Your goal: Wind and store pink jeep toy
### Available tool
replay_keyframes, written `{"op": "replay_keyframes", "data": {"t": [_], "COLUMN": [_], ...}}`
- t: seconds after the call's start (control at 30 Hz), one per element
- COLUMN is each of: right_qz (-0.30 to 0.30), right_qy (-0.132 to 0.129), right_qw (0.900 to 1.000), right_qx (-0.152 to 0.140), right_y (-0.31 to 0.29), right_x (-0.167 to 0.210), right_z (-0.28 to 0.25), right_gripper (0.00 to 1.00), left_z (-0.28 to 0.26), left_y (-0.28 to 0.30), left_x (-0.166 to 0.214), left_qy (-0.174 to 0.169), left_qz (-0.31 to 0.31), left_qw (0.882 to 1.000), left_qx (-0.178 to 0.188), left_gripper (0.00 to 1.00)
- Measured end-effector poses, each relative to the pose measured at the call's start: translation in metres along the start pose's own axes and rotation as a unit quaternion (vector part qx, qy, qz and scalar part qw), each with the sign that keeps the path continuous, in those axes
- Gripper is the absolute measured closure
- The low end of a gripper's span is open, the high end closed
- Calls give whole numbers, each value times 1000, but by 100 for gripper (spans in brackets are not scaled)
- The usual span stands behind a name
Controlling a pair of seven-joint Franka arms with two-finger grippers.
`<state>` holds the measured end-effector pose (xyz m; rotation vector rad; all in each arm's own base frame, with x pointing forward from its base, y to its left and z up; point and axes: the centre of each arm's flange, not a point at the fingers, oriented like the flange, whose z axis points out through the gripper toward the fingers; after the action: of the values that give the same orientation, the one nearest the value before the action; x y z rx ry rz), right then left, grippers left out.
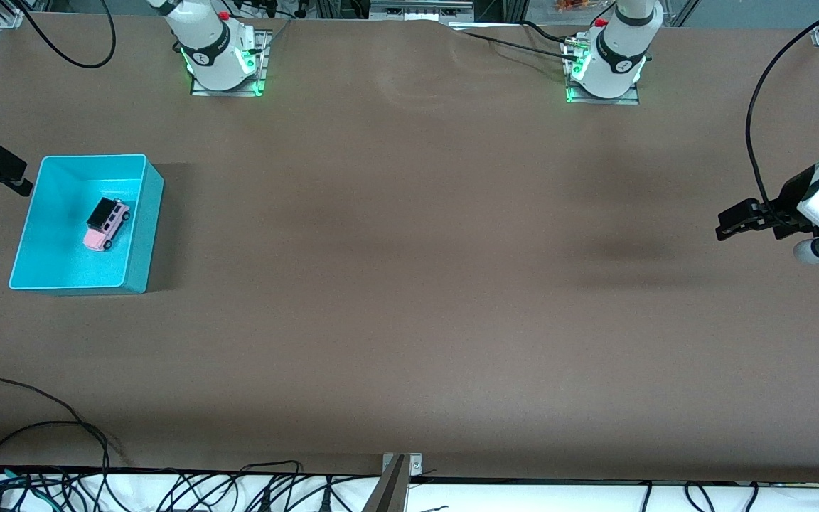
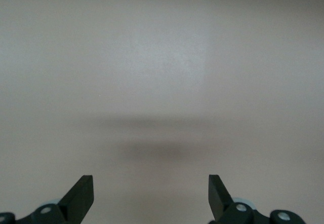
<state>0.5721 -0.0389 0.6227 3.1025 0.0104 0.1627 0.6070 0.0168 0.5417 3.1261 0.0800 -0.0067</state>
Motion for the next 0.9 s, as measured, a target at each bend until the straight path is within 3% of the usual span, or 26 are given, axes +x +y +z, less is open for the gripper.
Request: {"op": "replay_keyframes", "data": {"t": [0.27, 0.9], "right_qz": [-21, -18], "right_qy": [0, -1], "right_qw": [1000, 1000], "right_qx": [2, 2], "right_y": [-25, -21], "right_x": [1, 2], "right_z": [-1, 1], "right_gripper": [0, 0], "left_z": [0, -1], "left_y": [0, 0], "left_x": [0, 2], "left_qy": [0, 7], "left_qz": [0, 0], "left_qw": [1000, 1000], "left_qx": [0, 0], "left_gripper": [0, 0]}}
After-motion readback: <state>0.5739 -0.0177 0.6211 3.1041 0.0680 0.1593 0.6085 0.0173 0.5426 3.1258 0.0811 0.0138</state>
